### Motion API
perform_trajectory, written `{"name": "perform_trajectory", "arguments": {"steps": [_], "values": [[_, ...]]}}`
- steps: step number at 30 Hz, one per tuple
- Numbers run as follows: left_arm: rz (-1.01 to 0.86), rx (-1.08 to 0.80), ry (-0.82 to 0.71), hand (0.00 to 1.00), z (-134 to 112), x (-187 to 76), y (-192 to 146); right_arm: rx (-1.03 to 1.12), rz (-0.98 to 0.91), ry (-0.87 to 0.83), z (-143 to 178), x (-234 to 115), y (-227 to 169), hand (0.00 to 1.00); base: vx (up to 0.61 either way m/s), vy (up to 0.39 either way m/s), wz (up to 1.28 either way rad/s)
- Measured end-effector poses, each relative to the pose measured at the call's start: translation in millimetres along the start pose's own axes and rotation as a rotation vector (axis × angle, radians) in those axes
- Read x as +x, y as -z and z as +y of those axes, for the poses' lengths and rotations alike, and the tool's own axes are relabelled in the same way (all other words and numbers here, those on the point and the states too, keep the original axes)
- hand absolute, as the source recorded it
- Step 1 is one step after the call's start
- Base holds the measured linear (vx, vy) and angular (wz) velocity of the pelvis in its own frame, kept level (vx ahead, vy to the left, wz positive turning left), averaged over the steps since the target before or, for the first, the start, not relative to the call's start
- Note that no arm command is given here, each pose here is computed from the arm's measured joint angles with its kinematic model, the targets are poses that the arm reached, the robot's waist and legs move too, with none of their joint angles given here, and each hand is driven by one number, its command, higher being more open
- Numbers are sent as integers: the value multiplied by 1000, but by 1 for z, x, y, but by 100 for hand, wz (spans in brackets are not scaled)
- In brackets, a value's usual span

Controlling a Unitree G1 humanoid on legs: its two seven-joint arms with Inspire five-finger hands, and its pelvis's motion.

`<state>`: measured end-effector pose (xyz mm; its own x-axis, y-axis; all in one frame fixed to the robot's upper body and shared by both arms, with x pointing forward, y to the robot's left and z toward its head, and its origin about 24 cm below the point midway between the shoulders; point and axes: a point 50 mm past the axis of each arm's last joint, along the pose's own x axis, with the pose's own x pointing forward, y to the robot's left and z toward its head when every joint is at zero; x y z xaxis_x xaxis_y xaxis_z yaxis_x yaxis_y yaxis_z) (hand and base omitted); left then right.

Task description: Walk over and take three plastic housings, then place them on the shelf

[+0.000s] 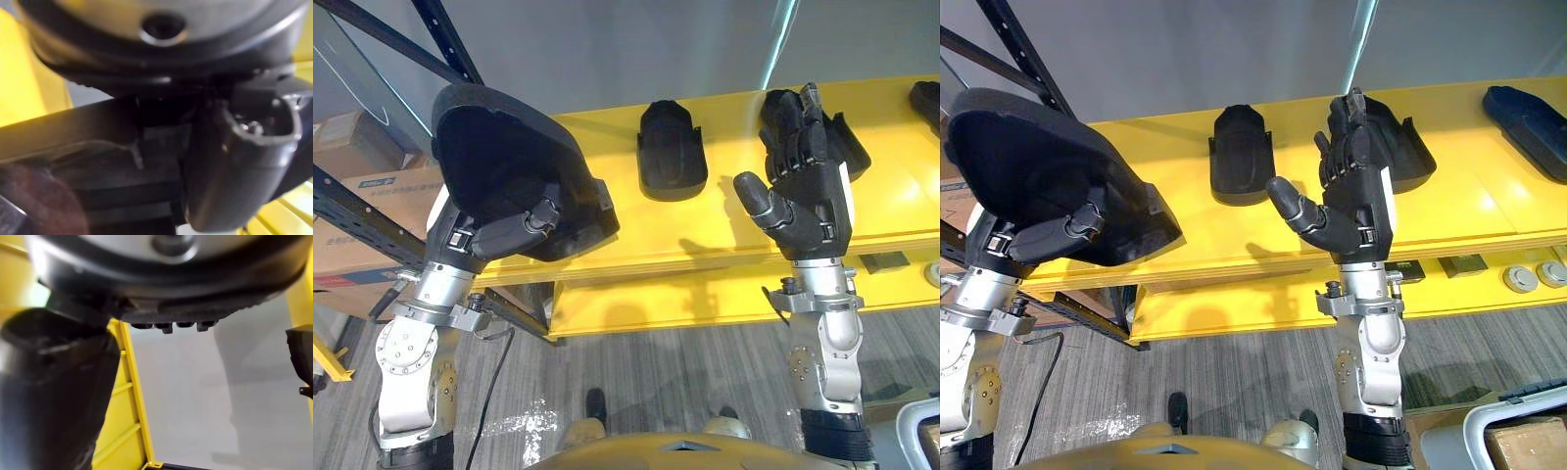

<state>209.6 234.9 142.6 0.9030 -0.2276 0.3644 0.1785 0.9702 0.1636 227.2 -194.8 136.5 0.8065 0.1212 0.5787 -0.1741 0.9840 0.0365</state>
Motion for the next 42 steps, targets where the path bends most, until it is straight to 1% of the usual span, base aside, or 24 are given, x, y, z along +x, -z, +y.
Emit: {"name": "perform_trajectory", "arguments": {"steps": [3,5,8,9,10,11,14,17,19,21,24,25,27,28,30,31,33,36,40,42], "values": [[129,-22,-16,0,19,8,21,18,34,-20,0,-2,3,100,-57,-14,-6],[148,-63,-46,0,30,13,25,57,56,-42,2,-5,7,100,-74,8,-8],[183,-31,-83,0,50,27,27,85,125,-99,13,-11,15,100,-86,10,-5],[202,-17,-97,0,59,32,27,77,153,-132,20,-13,19,100,-67,13,-10],[209,-12,-103,0,62,34,27,65,167,-144,23,-15,20,100,-49,16,-18],[221,-11,-121,0,68,38,28,17,190,-150,29,-18,24,100,-29,12,-17],[233,-63,-166,0,75,46,33,-109,188,-113,39,-25,26,100,-16,6,-13],[267,-78,-187,0,77,44,39,-196,153,-56,39,-28,21,100,1,2,-14],[311,-102,-202,0,79,41,47,-210,163,-28,38,-33,20,100,7,2,-16],[342,-122,-208,0,81,44,50,-245,210,-18,35,-44,23,100,-10,4,-18],[399,-129,-219,0,92,41,50,-294,334,-12,27,-72,30,100,-34,2,-12],[427,-130,-225,0,97,39,50,-299,410,-4,23,-87,36,100,-44,8,-21],[462,-144,-239,0,104,35,52,-302,514,11,16,-108,46,100,-33,9,-18],[467,-146,-244,0,106,33,53,-304,550,17,14,-115,48,100,-30,11,-16],[474,-165,-256,0,111,30,54,-321,700,43,3,-147,59,100,-25,11,-12],[475,-169,-258,0,113,29,54,-326,736,44,0,-154,61,100,-14,6,-9],[495,-162,-283,0,122,26,55,-349,865,61,-9,-181,69,100,-6,1,-2],[506,-117,-307,0,137,29,49,-402,950,86,-16,-201,74,100,-3,0,1],[492,-48,-310,0,148,38,38,-405,977,92,-20,-209,77,100,-13,-1,10],[462,-10,-289,0,150,52,27,-395,971,75,-19,-206,83,100,-18,-11,27]]}}
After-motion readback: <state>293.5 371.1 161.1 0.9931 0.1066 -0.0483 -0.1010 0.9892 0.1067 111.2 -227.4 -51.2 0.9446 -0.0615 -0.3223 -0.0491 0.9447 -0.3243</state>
